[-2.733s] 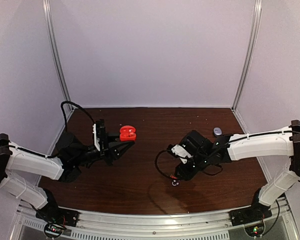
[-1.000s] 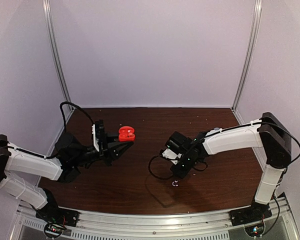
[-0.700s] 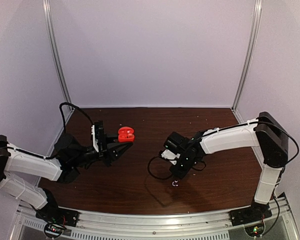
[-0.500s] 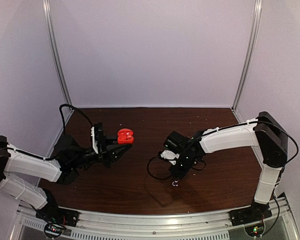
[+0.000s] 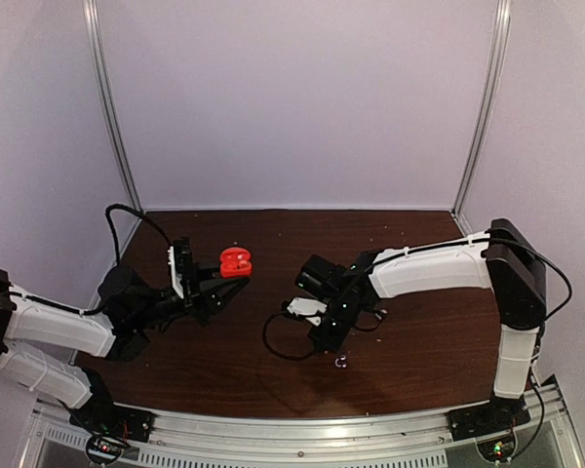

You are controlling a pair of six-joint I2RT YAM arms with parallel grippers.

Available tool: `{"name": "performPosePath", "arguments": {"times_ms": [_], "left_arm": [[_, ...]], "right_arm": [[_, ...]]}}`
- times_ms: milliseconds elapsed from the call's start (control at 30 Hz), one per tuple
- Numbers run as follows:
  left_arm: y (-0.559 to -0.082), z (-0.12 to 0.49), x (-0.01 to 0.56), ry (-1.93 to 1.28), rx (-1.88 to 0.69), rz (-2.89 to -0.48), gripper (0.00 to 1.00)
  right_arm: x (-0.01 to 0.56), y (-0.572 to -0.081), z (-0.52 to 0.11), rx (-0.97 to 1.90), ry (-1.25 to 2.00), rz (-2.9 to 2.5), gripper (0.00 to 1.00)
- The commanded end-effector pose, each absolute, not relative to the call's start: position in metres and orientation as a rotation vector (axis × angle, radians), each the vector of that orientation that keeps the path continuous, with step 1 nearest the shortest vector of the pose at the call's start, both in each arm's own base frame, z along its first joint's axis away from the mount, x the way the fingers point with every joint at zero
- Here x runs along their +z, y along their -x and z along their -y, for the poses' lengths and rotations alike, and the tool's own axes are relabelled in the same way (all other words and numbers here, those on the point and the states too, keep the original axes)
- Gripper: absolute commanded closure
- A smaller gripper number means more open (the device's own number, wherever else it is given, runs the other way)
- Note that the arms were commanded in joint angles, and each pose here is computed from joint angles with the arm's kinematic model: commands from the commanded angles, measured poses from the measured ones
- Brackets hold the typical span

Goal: Insert the wireless bluetooth earbuds into the charging case

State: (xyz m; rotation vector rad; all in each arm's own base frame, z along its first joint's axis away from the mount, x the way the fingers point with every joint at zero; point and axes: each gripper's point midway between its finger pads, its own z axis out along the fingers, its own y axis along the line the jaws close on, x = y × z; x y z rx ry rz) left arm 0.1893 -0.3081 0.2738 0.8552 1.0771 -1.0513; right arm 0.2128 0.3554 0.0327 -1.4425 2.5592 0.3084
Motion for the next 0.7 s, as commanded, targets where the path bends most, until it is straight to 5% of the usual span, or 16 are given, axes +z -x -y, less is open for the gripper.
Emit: {"name": "performPosePath", "arguments": {"times_ms": [0,667], "left_arm": [[-0.189,0.299,0.29,-0.814,-1.037,-1.026,1.0],[-0.188,0.299,0.29,-0.818,-1.046,-1.02,1.0]], "right_arm": [[0.045,-0.22,-0.356,0.251,1.463,-2.535,0.92],[0.048,-0.122,-0.374,0.352,1.858,-2.419,0.9]]}}
